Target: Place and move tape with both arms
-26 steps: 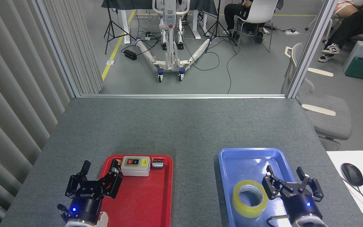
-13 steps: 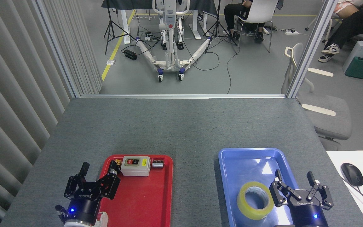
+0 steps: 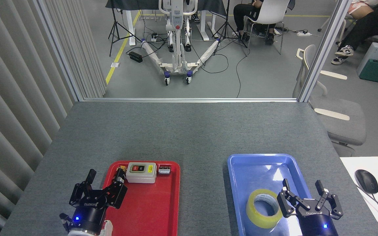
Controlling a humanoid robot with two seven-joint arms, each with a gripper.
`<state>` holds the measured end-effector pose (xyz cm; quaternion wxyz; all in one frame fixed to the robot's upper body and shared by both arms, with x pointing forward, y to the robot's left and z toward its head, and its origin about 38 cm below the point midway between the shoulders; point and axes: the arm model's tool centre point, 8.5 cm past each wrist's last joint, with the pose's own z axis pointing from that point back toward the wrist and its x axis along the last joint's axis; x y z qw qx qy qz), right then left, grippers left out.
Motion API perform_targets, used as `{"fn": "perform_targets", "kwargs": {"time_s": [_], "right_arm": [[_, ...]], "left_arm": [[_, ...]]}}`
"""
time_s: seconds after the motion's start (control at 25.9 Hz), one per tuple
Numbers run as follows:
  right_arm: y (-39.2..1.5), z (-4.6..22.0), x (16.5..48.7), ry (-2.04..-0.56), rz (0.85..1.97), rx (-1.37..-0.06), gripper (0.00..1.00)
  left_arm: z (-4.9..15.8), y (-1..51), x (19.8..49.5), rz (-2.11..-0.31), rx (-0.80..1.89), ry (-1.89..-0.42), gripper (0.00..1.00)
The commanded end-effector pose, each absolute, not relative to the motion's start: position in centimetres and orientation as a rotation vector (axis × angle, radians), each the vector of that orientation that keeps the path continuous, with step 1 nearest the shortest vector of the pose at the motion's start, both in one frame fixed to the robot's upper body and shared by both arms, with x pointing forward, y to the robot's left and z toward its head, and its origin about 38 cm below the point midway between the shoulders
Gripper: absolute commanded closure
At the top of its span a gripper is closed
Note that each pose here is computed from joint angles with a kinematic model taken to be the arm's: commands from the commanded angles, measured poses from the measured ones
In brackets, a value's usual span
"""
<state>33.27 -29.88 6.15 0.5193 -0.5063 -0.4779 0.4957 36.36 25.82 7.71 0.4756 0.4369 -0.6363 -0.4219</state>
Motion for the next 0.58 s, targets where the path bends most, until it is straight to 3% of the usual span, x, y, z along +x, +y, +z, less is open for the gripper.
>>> {"fn": "perform_targets", "kwargs": {"time_s": [0.0, 0.54], "right_arm": [[-29.06, 6.04, 33.34, -1.162, 1.201, -1.201, 0.0], [-29.19, 6.1, 33.35, -1.164, 1.21, -1.205, 0.0]], "left_arm": [[7.3, 26.03, 36.17, -1.035, 1.069, -1.538, 0.0], [6.33, 26.24, 36.16, -1.039, 1.049, -1.514, 0.0]]}}
